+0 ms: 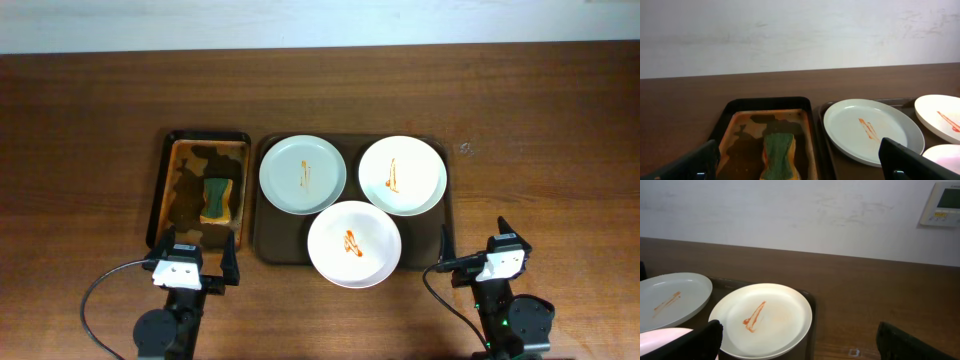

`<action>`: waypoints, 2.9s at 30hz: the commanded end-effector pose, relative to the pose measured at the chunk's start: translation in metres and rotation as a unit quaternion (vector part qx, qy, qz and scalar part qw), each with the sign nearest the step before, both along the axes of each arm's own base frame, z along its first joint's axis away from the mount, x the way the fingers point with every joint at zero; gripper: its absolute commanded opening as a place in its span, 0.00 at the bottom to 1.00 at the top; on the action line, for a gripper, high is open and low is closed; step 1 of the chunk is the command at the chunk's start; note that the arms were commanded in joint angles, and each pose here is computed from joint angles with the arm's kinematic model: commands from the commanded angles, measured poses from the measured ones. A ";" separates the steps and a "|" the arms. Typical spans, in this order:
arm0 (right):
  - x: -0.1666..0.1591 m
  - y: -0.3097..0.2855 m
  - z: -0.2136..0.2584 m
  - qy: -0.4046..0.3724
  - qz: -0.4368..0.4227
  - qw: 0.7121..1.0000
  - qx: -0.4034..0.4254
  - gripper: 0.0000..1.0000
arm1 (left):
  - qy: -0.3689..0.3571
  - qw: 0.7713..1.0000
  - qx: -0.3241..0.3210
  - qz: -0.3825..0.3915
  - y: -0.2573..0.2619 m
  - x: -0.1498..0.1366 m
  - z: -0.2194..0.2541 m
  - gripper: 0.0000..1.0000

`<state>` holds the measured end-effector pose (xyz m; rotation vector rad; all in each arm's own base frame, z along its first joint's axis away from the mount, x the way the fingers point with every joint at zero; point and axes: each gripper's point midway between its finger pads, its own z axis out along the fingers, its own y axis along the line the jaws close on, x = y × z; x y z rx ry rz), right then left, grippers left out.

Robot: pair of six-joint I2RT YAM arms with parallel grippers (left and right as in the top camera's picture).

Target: Clean dirty plates on tray and stack at the side

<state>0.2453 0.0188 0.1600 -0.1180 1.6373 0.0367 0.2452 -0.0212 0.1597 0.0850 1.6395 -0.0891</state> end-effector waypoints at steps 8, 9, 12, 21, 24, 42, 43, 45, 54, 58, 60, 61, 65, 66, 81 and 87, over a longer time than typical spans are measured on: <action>0.000 0.000 -0.004 0.003 -0.001 1.000 0.001 0.98 | 0.002 1.000 -0.002 -0.006 -0.002 0.000 -0.002 1.00; 0.000 0.000 -0.004 0.003 -0.001 1.000 0.001 0.98 | 0.002 1.000 -0.002 -0.005 -0.002 0.000 -0.002 1.00; 0.000 0.000 -0.004 0.003 -0.001 1.000 0.001 0.98 | 0.002 1.000 -0.002 -0.006 -0.002 0.000 -0.002 1.00; 0.000 0.000 -0.004 0.003 -0.001 1.000 0.001 0.98 | 0.002 1.000 -0.002 -0.006 -0.002 0.000 -0.002 1.00; 0.000 0.000 -0.003 0.002 -0.001 1.000 0.001 0.98 | 0.002 1.000 -0.002 -0.005 -0.002 0.000 -0.002 1.00; 0.001 0.001 0.004 -0.013 0.001 1.000 0.005 0.98 | -0.038 0.999 -0.009 -0.038 -0.013 -0.001 0.018 1.00; 0.000 0.003 0.006 -0.016 0.006 1.000 0.018 0.98 | -0.043 0.998 -0.010 -0.037 -0.013 -0.002 0.025 1.00; 0.001 -0.001 0.010 -0.023 -0.006 1.000 0.018 0.98 | -0.041 0.999 -0.009 -0.034 -0.012 -0.002 0.030 1.00; 0.000 -0.003 0.038 0.069 -0.020 0.995 0.069 0.98 | 0.112 0.994 -0.006 -0.013 -0.005 0.014 0.047 1.00; 0.007 0.007 0.042 0.169 0.002 0.983 0.069 0.98 | 0.216 0.976 0.000 -0.012 -0.006 0.035 0.046 1.00; 0.011 0.010 0.046 0.215 0.004 0.974 0.069 0.98 | 0.270 0.963 0.001 -0.011 -0.006 0.043 0.041 1.00; 0.012 0.013 0.050 0.240 0.011 0.968 0.071 0.98 | 0.304 0.952 0.002 -0.011 -0.006 0.045 0.037 1.00; 0.008 0.023 0.054 0.329 0.033 0.941 0.079 0.98 | 0.390 0.921 0.003 -0.010 -0.006 0.043 0.028 1.00; 0.011 0.024 0.048 0.341 0.033 0.936 0.080 0.98 | 0.395 0.918 0.001 -0.015 -0.008 0.042 0.026 1.00; 0.024 0.058 -0.032 0.506 0.089 0.845 0.150 0.72 | 0.457 0.887 0.038 0.052 0.017 0.114 -0.058 0.87; 0.021 0.071 -0.066 0.570 0.105 0.798 0.166 0.68 | 0.479 0.874 0.047 0.061 0.020 0.137 -0.108 0.67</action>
